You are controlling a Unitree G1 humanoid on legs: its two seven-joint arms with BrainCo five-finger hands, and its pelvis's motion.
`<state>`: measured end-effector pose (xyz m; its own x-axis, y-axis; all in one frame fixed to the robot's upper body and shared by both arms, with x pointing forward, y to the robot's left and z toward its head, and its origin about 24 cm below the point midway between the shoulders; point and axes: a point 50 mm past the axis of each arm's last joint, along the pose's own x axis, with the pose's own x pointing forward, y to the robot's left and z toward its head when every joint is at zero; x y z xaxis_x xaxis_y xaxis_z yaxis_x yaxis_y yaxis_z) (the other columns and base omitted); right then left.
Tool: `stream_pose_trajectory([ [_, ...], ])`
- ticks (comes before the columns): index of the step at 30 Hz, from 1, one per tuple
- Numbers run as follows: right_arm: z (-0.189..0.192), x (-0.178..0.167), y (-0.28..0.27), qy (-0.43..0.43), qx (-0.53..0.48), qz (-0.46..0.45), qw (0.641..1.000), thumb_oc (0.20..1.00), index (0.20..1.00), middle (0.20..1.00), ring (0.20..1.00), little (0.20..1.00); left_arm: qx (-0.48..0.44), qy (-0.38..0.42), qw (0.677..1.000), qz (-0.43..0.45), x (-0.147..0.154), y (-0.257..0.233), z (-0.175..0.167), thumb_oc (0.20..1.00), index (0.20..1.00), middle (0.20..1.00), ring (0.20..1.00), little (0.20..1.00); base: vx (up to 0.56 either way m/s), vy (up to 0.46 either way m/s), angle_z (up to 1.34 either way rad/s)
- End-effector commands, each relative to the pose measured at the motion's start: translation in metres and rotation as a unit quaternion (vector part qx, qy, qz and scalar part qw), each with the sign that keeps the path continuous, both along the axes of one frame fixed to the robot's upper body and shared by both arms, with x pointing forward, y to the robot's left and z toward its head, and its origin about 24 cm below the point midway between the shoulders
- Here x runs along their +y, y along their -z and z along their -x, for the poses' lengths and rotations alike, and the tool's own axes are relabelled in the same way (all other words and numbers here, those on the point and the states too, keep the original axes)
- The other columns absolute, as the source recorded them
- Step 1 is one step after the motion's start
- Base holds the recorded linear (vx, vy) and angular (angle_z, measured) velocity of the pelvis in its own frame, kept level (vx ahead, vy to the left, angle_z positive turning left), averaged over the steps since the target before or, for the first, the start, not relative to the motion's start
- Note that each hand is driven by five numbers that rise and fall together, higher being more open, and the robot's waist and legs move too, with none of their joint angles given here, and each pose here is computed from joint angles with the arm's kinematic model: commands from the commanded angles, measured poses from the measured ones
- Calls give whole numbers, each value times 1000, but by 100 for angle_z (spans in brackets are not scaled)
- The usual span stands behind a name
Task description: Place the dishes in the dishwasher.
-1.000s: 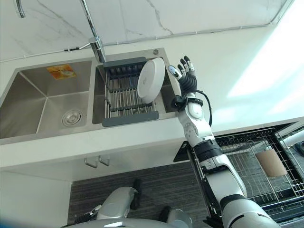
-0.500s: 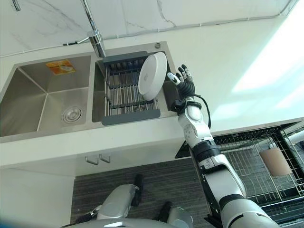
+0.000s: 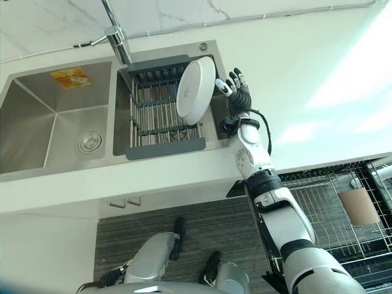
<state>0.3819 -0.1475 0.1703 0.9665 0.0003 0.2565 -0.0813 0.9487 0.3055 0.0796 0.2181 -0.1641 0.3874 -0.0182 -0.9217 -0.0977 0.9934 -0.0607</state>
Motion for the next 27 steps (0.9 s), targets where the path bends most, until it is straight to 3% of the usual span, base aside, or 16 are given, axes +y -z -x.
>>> stream_pose_trajectory([
  [1, 0, 15, -23, -40, -46, 0, 998, 1000, 1000, 1000, 1000, 1000, 8, 13, 1000, -1, 0, 1, 2, 1000, 1000, 1000, 1000, 1000, 0, 0, 0],
  [27, -2, 27, -27, -76, -46, 1, 996, 1000, 1000, 1000, 1000, 1000, 2, 15, 1000, -3, 1, 0, -4, 1000, 1000, 1000, 1000, 1000, 2, -5, 0],
])
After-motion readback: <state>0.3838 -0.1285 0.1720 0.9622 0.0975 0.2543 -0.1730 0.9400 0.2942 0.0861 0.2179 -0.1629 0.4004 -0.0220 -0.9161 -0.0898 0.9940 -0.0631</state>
